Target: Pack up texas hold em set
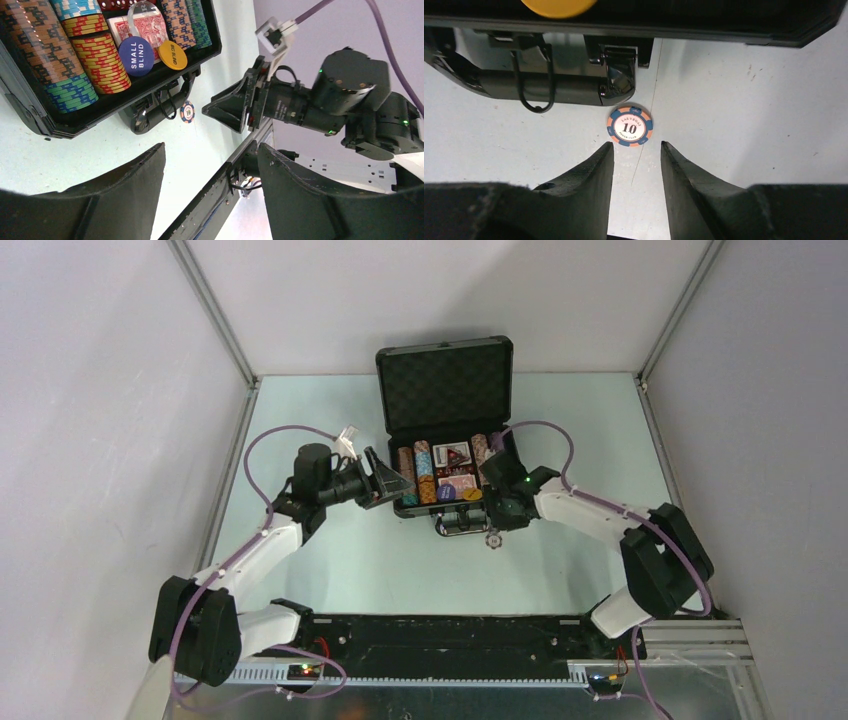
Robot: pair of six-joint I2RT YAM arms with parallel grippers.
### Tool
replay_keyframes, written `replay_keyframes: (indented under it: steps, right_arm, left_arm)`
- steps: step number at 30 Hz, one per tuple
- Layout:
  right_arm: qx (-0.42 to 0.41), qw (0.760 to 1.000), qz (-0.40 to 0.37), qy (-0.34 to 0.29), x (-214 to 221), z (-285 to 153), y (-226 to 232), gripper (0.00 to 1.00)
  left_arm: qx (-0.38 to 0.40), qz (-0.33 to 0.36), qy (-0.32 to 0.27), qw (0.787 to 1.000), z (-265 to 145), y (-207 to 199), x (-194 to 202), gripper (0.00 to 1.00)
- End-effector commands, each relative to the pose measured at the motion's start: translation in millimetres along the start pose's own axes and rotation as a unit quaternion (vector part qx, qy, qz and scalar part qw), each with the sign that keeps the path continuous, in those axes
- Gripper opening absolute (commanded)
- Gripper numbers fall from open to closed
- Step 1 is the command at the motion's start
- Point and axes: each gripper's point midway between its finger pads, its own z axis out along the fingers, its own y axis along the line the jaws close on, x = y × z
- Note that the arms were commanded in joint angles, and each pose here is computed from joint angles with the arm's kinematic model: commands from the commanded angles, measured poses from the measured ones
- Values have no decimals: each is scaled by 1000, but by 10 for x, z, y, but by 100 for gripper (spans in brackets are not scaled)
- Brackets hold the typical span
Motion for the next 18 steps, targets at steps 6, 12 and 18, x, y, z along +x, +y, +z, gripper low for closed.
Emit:
replay_keyframes:
  steps: [6,12,18]
  right_arm:
    - [-15,1000,3,-15,-206,-174,44,59]
    - [-13,1000,-1,3,-88,61,120,71]
    - [-4,1000,4,14,-30,252,123,73]
  left_arm:
    - [8,6,-6,1000,11,-35,-20,72]
    - [7,6,-7,1000,4,-29,-10,72]
    - [8,7,-7,1000,2,-33,-13,72]
